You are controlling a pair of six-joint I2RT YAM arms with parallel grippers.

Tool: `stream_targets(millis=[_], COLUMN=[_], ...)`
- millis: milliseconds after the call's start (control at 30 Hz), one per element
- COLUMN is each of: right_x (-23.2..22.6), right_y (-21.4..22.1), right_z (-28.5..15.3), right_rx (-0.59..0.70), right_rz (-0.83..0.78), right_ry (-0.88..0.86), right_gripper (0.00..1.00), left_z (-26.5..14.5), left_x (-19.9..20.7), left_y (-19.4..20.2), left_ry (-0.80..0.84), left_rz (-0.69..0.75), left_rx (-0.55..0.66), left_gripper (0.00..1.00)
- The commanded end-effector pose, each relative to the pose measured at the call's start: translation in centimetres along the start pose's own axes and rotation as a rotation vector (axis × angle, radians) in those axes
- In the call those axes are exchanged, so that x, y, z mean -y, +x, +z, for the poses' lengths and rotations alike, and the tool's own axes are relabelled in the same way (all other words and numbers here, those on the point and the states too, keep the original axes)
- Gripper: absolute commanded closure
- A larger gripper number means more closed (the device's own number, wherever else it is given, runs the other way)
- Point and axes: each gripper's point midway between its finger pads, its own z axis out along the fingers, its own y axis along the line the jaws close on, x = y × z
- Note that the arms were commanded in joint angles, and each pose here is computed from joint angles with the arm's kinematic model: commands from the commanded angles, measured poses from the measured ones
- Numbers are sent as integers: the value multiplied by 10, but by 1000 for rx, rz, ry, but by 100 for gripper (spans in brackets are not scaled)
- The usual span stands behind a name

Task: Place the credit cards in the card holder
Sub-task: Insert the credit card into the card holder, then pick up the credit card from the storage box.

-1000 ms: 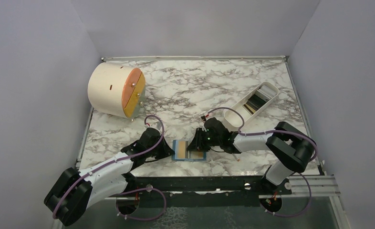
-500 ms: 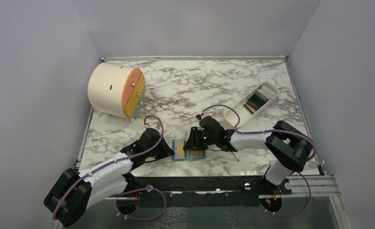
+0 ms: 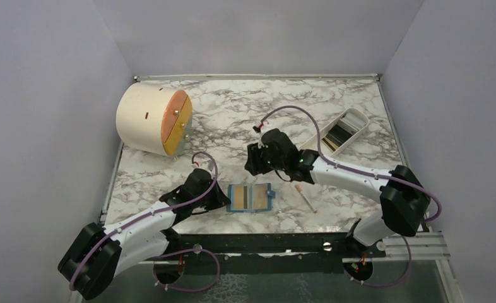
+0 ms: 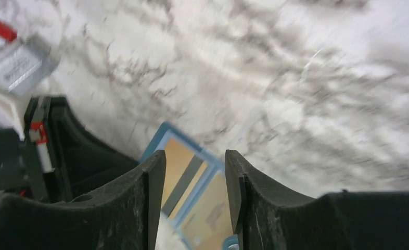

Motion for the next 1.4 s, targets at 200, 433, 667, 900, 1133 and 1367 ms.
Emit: stream_targets(millis=[200,433,667,900,1133,1367], right_x=[182,294,370,403,426,440], right_y=[-100,-134,-113,-109,-90,-100], right_z=[-50,-107,-130,-119,-108,-113], right_rx=[5,3,-151,-162,-246,-225], right_rz=[-257,-296,-349,-407,-512,-589], right_ry=[614,814,910,870,908,988], right_gripper=[50,50,50,45,47,48], left_z=[-1,-4,-7,-6,-7,-7], left_x=[18,21,27,26,27,29], left_y=[-10,-7,-9,-8,-9,-9], left_ry=[56,82,103,103,103,111], left_rz=[57,58,61,53,59,54], left_rx=[9,2,10,10,9,12], left_gripper=[100,100,100,100,100,100])
